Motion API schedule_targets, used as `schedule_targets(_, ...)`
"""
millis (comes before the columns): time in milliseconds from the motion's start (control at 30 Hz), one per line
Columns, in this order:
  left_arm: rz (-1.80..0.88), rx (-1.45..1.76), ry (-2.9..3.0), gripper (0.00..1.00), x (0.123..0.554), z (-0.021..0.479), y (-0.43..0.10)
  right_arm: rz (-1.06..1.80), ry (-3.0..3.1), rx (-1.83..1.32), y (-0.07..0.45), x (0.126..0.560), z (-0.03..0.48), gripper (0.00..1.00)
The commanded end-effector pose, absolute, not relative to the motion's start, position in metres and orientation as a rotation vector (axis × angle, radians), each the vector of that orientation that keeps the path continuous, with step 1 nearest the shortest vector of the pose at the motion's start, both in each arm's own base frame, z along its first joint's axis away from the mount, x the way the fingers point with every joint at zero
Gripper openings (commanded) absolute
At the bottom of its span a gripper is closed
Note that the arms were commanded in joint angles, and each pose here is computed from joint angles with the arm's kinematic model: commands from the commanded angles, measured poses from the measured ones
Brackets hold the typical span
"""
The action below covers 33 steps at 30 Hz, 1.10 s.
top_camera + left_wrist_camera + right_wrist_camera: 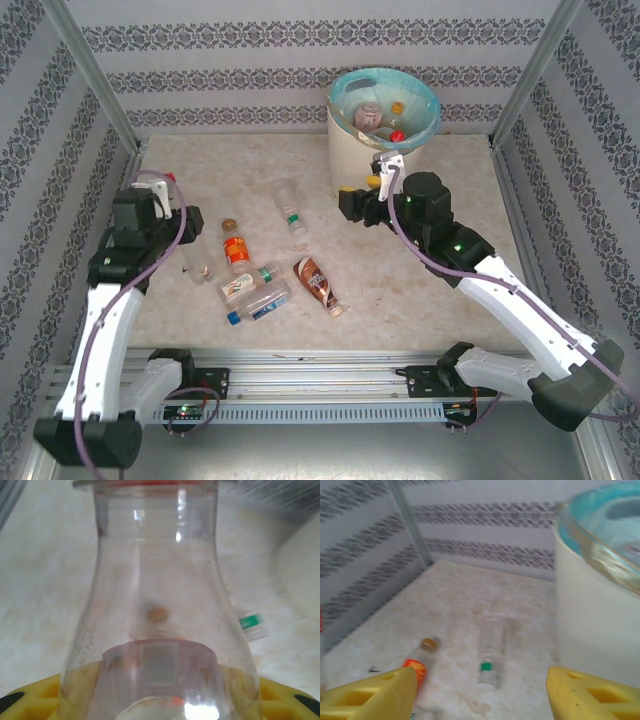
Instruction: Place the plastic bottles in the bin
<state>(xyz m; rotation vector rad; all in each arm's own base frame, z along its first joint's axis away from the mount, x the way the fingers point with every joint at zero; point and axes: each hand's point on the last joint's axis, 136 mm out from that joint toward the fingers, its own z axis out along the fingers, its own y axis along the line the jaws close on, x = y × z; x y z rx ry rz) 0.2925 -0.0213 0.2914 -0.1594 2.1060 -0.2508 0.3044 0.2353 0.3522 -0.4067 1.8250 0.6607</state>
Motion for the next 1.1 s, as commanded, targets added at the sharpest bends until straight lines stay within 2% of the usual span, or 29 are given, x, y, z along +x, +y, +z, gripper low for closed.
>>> schedule_targets(0,-0.381,0.103,1.886,0.23,0.291,0.346,-0.066,0.898,1.662,-0.539,0.275,0.279,0.403,0.68)
schedule_targets(200,-0.494,0.436,1.690,0.15,0.263,0.380,-0.139,1.023,1.485,-0.789,0.320,0.236,0.445,0.68)
schedule_targets(500,-0.665,0.842,1.570,0.18,0.222,0.376,-0.209,1.056,1.380,-0.950,0.356,0.206,0.460,0.67)
schedule_targets(833,-0.756,0.934,1.457,0.16,0.203,0.384,-0.223,1.096,1.404,-0.975,0.377,0.204,0.456,0.62)
schedule_targets(1067,-0.804,0.980,1.459,0.15,0.194,0.380,-0.229,1.148,1.434,-0.970,0.385,0.206,0.455,0.46)
